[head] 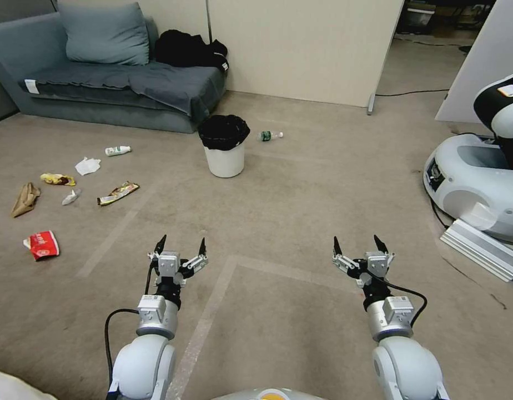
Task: Pick up the trash bin, then pick up the garbage from the floor and place it into the trash bin.
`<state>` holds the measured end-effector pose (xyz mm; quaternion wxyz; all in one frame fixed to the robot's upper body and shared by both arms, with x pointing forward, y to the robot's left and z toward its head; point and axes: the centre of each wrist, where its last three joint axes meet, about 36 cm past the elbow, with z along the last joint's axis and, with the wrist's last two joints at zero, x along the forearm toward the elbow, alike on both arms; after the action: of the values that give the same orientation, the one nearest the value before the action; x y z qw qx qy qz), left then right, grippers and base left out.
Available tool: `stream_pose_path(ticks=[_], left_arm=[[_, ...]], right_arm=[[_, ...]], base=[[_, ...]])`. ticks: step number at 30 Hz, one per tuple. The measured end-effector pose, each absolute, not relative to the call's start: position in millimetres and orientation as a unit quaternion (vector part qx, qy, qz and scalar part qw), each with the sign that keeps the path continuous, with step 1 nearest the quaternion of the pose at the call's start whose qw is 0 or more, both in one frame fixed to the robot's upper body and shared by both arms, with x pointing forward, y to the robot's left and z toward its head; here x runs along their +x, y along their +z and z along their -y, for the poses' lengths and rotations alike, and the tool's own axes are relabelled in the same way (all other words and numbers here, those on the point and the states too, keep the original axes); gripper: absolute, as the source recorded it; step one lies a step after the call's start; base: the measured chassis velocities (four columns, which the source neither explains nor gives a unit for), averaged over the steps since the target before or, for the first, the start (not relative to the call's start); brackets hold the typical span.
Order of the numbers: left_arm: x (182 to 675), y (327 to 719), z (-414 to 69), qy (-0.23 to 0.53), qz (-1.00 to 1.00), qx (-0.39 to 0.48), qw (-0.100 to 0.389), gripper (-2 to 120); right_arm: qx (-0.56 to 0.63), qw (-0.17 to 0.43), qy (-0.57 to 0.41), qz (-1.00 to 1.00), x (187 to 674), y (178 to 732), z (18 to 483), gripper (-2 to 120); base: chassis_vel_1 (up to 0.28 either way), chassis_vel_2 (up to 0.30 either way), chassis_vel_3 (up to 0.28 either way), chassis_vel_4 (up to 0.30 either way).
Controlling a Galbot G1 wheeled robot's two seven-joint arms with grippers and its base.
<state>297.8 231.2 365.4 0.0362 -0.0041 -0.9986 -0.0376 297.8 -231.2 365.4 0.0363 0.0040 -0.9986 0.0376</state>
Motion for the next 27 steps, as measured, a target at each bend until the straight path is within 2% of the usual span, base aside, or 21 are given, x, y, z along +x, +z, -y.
stream_pose_path(ticks=[12, 15, 19, 23, 27], left_arm=[[296.8, 365.5, -231.1, -0.038, 0.999, -0.003, 0.038, 100], [291.2, 374.6, -228.0, -0.043, 0.998, 0.002, 0.039, 100], [267.9, 410.1, -214.9, -0.061, 0.996, 0.027, 0.051, 100], [261.6, 419.9, -212.4, -0.065, 0.996, 0.034, 0.052, 100], [246.3, 445.2, -202.1, -0.073, 0.994, 0.056, 0.06, 100]], right_arm=[[0.005, 0.037, 0.038, 0.999, 296.4, 365.4, 230.6, 100], [0.009, 0.034, 0.04, 0.999, 286.9, 372.5, 224.1, 100], [0.018, 0.024, 0.048, 0.998, 251.3, 402.5, 201.1, 100], [0.019, 0.023, 0.048, 0.998, 239.6, 410.9, 196.7, 100], [0.023, -0.005, 0.043, 0.999, 215.9, 437.2, 181.7, 100]], base=[[0.0, 0.0, 0.0, 0.0], [0.0, 0.0, 0.0, 0.0], [0.0, 0.0, 0.0, 0.0], [0.0, 0.0, 0.0, 0.0], [0.0, 0.0, 0.0, 0.0]])
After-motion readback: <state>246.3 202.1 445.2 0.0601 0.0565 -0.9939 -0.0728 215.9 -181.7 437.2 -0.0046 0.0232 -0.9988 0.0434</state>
